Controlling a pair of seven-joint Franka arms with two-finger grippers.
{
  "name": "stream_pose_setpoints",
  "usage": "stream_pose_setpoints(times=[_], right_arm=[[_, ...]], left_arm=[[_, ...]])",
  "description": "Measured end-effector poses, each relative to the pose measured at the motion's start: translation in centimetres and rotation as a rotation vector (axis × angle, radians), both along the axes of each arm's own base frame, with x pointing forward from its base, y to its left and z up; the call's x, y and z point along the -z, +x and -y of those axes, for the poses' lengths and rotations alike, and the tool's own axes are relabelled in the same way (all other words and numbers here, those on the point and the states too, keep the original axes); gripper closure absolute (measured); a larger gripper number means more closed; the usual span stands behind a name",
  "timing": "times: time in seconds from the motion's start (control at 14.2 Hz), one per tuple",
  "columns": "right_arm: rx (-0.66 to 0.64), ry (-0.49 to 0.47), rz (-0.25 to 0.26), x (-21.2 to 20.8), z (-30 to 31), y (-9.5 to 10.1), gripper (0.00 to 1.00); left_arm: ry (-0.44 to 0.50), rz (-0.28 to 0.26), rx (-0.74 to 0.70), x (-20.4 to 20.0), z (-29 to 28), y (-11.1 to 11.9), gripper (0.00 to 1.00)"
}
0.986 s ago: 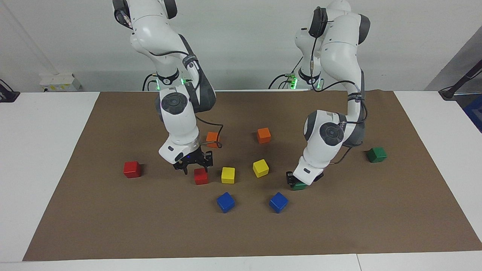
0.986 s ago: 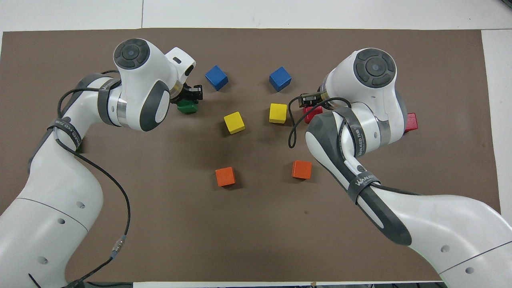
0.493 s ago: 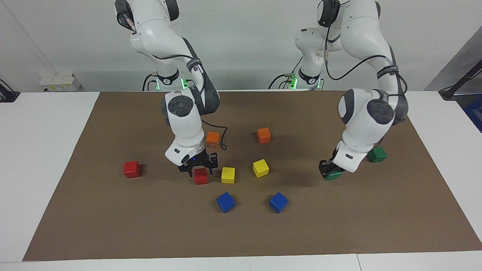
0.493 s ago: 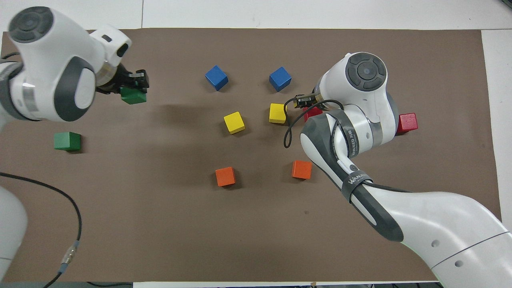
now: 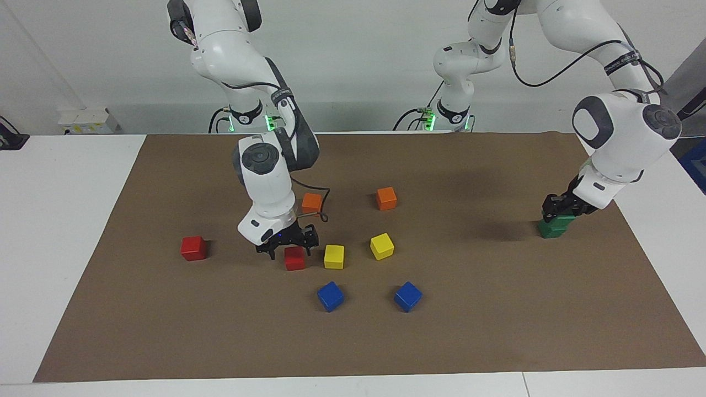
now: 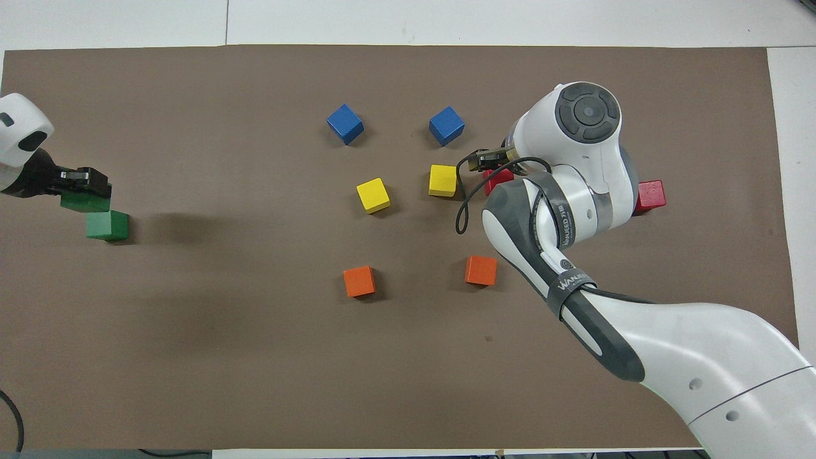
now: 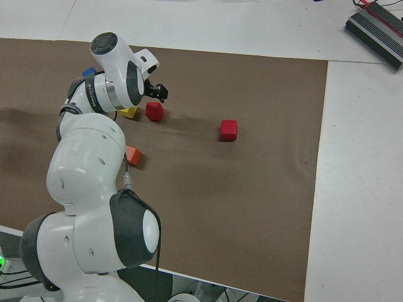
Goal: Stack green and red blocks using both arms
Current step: 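Stack green onto green with the left gripper while the right gripper lifts red, then release and withdraw the left gripper while the right gripper carries red outward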
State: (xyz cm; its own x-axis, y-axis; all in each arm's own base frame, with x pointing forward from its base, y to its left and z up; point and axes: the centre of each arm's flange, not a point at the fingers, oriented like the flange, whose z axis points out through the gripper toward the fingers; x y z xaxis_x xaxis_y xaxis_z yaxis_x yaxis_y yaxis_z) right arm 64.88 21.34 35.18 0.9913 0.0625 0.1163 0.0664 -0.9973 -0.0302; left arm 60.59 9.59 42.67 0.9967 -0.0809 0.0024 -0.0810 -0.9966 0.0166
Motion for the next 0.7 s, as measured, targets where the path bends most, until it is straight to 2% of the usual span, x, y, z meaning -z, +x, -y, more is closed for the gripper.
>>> stream_pose_setpoints(times=[0.35,0.7], right_arm=[[0.014,0.002,-0.006,1.3,-0.3,0.1,0.00],[0.015,0.004,-0.005,3.5,-0.4,0.4,0.00]], left_arm=[[0.016,0.057,0.016,4.2,-2.9,-3.2,0.45],[0.023,0.088,0.008,5.4,-3.7,-4.0,0.45]])
